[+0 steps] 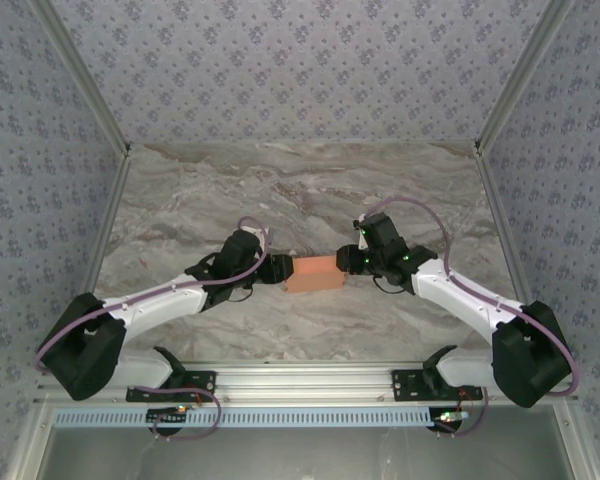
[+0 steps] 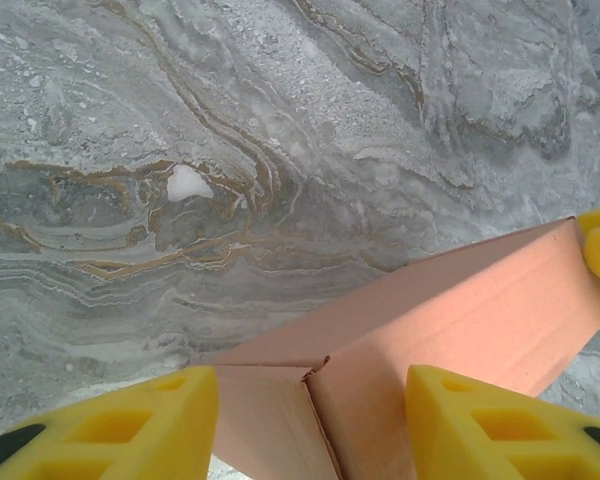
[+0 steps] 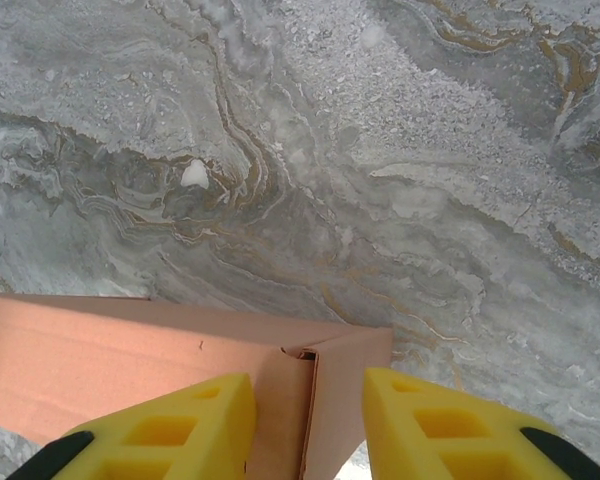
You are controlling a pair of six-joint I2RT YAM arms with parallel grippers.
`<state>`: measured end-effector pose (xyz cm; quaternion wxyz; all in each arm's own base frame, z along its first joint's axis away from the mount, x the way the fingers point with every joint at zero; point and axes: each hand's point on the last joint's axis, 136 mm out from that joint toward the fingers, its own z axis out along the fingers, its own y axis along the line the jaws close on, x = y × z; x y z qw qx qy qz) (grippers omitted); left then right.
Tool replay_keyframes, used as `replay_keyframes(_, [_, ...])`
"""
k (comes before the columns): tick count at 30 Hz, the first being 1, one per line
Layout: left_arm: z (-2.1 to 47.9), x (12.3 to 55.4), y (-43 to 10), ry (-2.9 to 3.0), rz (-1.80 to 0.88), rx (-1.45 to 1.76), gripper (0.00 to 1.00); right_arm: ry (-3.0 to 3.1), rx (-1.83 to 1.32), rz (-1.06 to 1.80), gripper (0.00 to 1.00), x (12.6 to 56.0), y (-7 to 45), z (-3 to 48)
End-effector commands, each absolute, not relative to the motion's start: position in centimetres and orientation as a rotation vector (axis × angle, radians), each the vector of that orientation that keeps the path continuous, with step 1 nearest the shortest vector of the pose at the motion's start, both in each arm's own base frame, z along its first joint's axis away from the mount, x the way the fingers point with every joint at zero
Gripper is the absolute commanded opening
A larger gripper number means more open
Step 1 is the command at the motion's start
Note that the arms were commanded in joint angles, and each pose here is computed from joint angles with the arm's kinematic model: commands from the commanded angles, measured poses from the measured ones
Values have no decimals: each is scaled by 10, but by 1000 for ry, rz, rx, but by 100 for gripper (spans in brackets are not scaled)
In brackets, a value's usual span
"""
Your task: Fold the paper box
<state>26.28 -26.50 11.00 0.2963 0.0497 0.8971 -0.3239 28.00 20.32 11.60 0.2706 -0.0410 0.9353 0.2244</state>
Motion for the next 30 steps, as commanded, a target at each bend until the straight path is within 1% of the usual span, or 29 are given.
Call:
replay_keyframes(1, [106,257,-259,2443,-800,137,55,2626,-148,594,39,261,201,105])
replay_keyframes(5, [115,258,-257,2422,-806,131,61,2583,-155,602,42,266,202,123])
replay_keyframes(8, [123,257,-256,2398,-823,119,64,2555,-165,621,44,269,205,135])
replay_keyframes(12, [131,253,-253,2370,-845,114,66,2550,-176,645,46,269,208,139])
replay_keyframes(16, [130,249,-252,2373,-867,117,67,2567,-181,650,47,266,209,133])
replay_keyframes(24, [112,241,-261,2453,-903,125,56,2612,-184,696,47,263,216,115])
replay_keyframes(28, [111,241,-264,2454,-918,129,44,2622,-190,718,43,260,221,111])
replay_keyframes(30, [111,241,-267,2458,-933,135,40,2622,-192,720,41,259,222,111])
